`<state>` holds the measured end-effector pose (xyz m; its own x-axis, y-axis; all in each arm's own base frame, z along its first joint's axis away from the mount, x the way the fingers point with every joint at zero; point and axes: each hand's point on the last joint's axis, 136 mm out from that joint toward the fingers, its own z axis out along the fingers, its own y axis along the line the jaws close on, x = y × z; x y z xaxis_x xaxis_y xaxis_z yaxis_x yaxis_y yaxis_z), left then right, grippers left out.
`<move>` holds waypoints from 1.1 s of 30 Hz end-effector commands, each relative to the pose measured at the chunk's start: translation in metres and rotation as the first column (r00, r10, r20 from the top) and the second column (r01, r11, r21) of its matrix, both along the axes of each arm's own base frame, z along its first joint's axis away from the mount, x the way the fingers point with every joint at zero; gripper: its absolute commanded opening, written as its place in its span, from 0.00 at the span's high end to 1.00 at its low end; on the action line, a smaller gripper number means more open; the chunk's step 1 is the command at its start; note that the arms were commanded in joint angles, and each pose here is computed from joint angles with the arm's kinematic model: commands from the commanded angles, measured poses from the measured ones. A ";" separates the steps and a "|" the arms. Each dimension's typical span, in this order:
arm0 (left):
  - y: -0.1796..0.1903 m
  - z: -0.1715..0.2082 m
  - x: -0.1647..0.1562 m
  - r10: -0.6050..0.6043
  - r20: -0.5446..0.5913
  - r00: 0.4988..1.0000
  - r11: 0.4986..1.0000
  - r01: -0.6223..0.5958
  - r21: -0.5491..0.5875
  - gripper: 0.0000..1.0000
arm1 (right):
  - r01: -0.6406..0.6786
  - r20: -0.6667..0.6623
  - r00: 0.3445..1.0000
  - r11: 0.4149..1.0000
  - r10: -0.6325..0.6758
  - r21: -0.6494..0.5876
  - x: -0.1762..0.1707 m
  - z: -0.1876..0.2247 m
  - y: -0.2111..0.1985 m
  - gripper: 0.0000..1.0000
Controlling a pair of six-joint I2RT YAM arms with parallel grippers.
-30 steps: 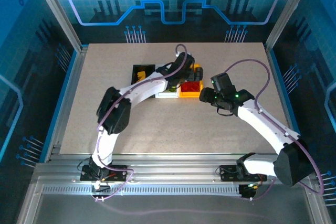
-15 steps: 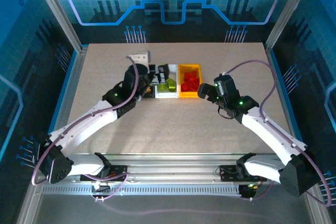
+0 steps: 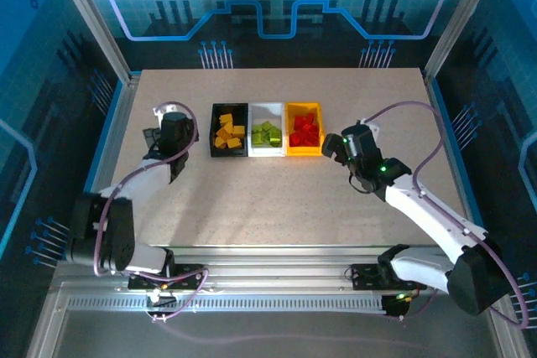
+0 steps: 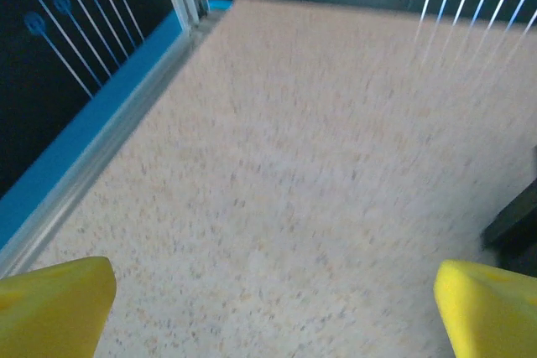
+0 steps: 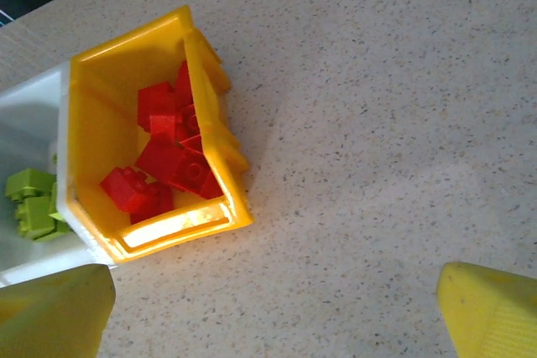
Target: Sort the legos into containers by color
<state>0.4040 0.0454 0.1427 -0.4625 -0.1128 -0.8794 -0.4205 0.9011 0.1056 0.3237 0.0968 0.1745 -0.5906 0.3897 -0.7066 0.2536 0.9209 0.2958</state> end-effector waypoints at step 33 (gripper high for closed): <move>-0.025 -0.045 -0.011 -0.234 0.232 0.944 0.964 0.256 -0.069 0.01 | 0.027 0.166 0.986 0.977 0.008 -0.212 0.032 0.001 -0.045 0.00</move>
<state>0.3881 0.0143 0.0797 -0.3553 -0.0956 -0.9298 -0.1678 0.9851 -0.0372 0.3396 0.0555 0.1545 -0.5609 0.3506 -0.7500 0.3202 0.9273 0.1940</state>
